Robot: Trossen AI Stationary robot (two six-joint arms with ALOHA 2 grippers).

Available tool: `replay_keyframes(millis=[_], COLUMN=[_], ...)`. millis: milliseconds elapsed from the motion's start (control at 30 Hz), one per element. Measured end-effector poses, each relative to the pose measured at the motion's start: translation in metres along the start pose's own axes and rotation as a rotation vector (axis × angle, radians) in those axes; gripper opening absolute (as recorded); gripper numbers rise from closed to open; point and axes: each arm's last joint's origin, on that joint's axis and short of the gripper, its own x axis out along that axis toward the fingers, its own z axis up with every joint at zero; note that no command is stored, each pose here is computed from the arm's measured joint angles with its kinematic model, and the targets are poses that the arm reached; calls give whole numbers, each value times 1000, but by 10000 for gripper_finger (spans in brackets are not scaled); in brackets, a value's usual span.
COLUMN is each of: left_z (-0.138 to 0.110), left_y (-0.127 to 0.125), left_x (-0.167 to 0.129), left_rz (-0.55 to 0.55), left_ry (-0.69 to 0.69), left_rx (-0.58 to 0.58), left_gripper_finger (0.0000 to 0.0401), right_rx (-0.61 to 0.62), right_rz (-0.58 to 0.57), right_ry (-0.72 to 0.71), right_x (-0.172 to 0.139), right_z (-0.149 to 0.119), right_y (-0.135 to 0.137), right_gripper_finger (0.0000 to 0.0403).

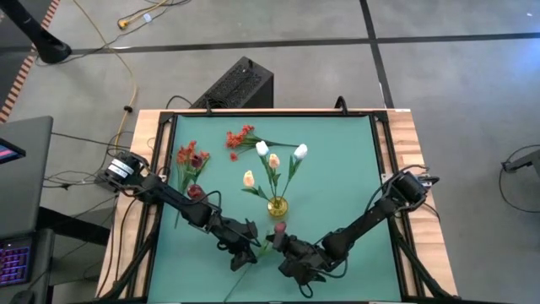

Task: Sort flowers into vase by color
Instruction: Put the red flower into the red vase

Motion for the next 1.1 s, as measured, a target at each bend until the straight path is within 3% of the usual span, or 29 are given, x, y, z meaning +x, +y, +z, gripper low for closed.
replay_keyframes(millis=[233,400,567,767,867,1100], left_z=[6,23,34,33,31,30], left_y=[-1,-22,-51,-90,-101,-105], left_x=[-4,-26,-64,-117,-143,-191], left_rz=[-18,-83,-67,-16,34,177], left_ry=[-13,-91,-189,-361,-459,-587], left_rx=[0,84,215,502,603,701], left_gripper_finger=[2,2,2,1,0,1], right_rx=[21,89,158,262,308,432], right_rz=[-41,-156,-233,-236,-194,-73], right_ry=[4,112,186,166,163,186], right_x=[-12,-23,-32,-36,-33,-25], right_z=[8,11,12,11,2,-27], right_y=[2,0,-2,-5,-8,-24], right_gripper_finger=[192,240,245,245,245,244])
